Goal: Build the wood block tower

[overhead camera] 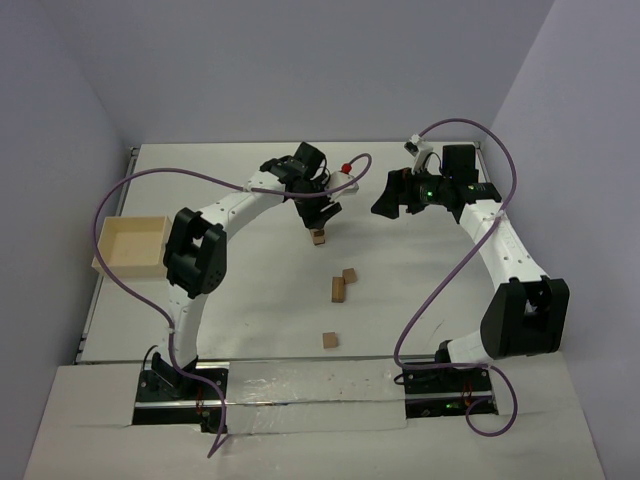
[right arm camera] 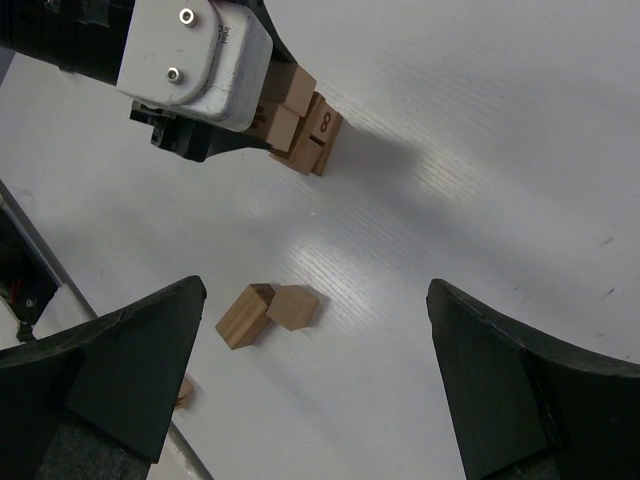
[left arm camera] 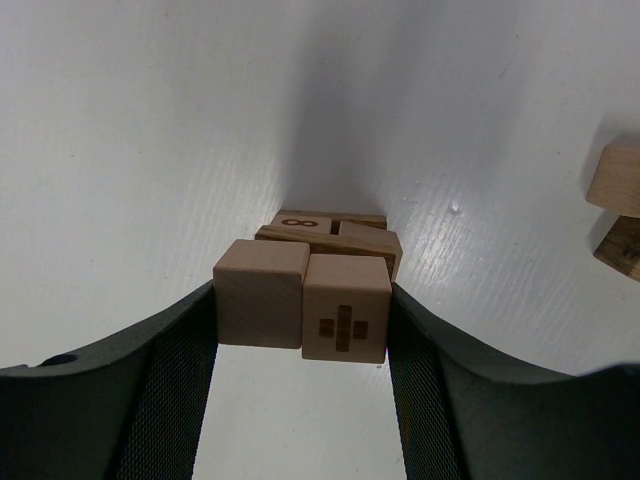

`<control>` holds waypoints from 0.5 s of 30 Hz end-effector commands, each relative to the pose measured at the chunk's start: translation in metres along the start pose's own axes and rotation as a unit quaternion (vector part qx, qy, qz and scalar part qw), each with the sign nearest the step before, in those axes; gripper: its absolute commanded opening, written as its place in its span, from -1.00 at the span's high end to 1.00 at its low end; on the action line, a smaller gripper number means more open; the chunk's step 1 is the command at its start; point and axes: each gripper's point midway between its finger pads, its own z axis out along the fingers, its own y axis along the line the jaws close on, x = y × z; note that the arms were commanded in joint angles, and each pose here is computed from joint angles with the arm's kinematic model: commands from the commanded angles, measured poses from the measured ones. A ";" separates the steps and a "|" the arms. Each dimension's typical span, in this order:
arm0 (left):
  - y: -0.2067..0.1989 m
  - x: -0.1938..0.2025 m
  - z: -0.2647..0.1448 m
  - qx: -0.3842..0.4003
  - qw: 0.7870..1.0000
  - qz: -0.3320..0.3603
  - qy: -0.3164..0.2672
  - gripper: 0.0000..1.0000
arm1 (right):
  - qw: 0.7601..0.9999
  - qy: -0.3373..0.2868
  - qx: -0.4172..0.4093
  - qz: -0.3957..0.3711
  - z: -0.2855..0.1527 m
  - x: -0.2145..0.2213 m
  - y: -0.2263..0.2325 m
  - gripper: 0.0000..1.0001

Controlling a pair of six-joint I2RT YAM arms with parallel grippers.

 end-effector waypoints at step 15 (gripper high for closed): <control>-0.003 -0.011 0.004 0.012 1.000 0.013 -0.015 -0.03 | 1.000 -0.019 -0.008 -0.021 -0.007 -0.020 0.005 -0.99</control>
